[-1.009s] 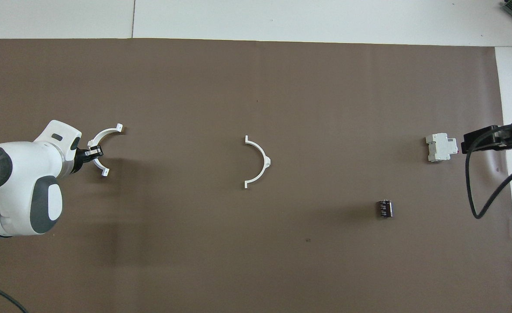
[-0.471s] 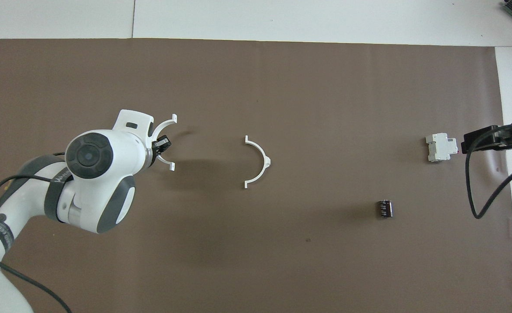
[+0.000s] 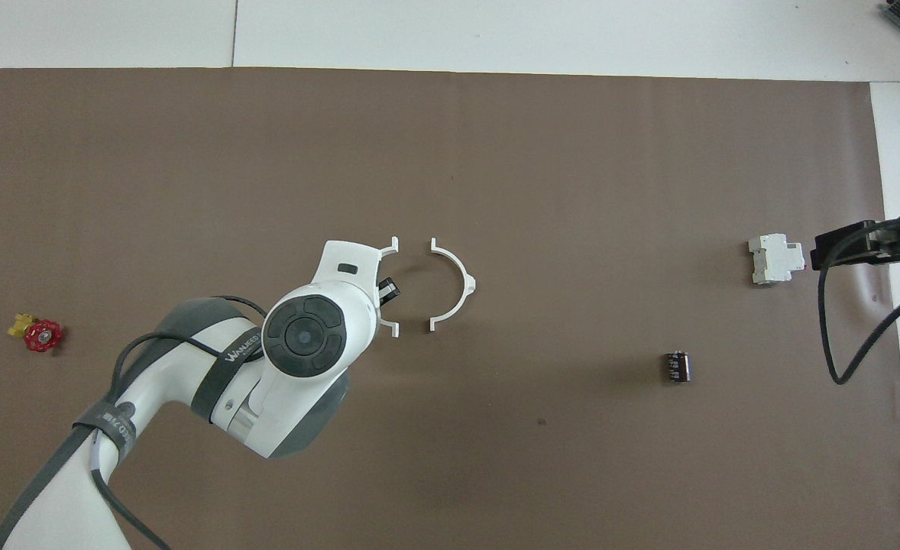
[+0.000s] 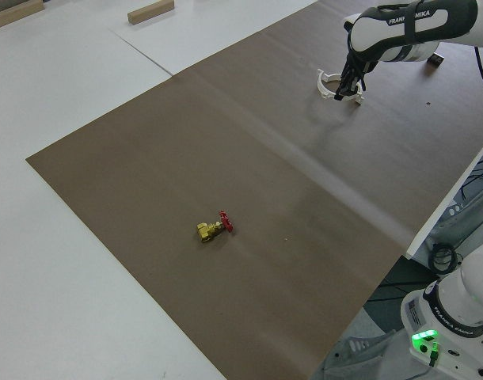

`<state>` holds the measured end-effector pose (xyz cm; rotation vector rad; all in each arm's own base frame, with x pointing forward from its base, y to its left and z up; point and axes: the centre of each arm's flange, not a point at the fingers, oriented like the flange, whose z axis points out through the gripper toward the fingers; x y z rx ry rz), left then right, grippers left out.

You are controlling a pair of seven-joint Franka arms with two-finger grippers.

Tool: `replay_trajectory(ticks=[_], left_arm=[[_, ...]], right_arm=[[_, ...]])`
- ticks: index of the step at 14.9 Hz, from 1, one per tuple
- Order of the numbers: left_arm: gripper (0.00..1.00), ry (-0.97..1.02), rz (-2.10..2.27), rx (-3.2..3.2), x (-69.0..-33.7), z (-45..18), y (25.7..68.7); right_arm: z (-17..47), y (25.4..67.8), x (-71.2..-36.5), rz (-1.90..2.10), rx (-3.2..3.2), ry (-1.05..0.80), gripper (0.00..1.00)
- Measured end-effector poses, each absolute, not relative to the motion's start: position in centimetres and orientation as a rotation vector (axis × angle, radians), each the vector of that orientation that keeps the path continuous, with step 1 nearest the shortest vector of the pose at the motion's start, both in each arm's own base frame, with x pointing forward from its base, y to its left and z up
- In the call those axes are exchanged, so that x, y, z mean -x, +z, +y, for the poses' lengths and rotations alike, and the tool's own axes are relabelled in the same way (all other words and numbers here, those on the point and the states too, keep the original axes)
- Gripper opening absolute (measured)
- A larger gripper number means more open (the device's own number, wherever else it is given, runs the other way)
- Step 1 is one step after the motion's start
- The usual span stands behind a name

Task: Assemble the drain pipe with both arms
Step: 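Carry the half-ring with the left gripper toward the placed half-ring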

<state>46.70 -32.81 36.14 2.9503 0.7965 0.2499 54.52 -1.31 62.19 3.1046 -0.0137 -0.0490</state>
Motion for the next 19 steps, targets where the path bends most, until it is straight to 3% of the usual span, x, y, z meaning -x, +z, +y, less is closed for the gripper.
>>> replay_trajectory(ticks=[6,19], left_arm=[[0.07,0.210,0.847,-2.962,-47.7,-36.5,32.8],[0.07,0.307,0.807,-3.019,-49.4,-35.0,32.2]], right_arm=[[-1.3,62.2,-54.5,-0.014,-3.105,-0.049,1.00],[-1.3,62.2,-54.5,-0.014,-3.105,-0.049,1.00]])
